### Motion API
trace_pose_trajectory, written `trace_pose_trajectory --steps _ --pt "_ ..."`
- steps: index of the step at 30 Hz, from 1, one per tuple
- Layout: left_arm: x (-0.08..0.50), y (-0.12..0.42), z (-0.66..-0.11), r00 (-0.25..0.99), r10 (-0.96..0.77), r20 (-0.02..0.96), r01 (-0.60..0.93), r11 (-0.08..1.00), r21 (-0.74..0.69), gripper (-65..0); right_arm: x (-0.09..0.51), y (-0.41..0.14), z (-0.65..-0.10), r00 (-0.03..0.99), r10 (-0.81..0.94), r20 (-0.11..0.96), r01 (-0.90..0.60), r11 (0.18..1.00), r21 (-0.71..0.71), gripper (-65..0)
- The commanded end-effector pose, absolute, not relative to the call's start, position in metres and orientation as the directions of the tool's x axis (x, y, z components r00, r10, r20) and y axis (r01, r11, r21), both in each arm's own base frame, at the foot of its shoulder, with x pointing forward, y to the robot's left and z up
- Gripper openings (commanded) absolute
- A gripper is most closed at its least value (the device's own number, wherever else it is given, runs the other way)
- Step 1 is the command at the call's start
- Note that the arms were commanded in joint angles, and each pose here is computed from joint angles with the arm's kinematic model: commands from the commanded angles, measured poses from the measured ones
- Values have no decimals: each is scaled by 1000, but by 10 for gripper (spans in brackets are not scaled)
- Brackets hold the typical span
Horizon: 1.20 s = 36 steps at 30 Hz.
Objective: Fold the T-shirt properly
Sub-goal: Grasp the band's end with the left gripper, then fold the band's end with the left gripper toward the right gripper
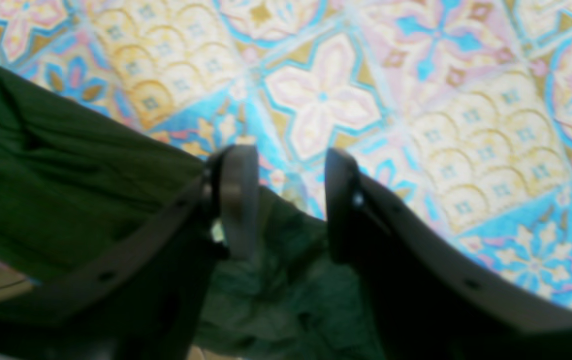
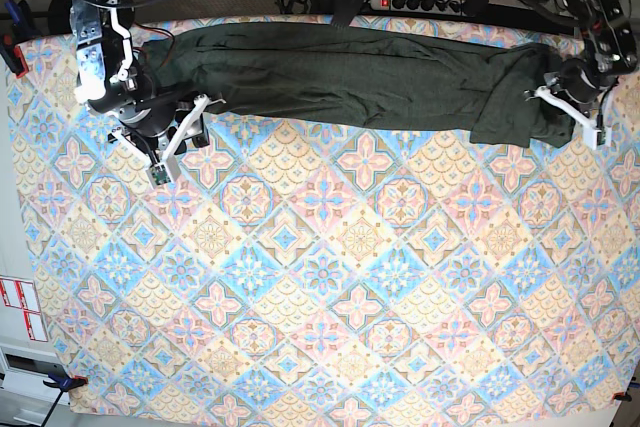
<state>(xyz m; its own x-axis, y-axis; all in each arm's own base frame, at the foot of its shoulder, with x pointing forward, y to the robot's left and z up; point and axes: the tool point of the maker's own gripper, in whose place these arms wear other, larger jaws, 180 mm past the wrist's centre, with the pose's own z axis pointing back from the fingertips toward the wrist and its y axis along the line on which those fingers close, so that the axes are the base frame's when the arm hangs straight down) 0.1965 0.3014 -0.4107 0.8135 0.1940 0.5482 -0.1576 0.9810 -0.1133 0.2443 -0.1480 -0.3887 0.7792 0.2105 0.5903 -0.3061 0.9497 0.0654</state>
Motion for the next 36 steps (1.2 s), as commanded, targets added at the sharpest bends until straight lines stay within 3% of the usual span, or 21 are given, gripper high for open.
trace_pose_trajectory --steps 1,6,18,34,36 --pt "208 283 -396 786 162 596 -102 986 -134 -650 251 -152 -380 756 216 618 -308 950 46 -426" --pt "208 210 -381 796 122 592 9 977 -213 -650 251 -162 -379 755 241 609 -317 948 18 -426" --pt "205 112 -379 826 83 557 151 920 -362 -650 264 -220 -358 746 181 641 -188 981 -58 -426" --pt "199 34 -379 845 19 534 281 834 -474 -650 269 -247 -346 735 186 652 -149 982 -112 -425" --pt "198 31 -381 849 10 529 288 830 -478 -616 269 -247 -346 735 186 652 -149 982 -112 -425"
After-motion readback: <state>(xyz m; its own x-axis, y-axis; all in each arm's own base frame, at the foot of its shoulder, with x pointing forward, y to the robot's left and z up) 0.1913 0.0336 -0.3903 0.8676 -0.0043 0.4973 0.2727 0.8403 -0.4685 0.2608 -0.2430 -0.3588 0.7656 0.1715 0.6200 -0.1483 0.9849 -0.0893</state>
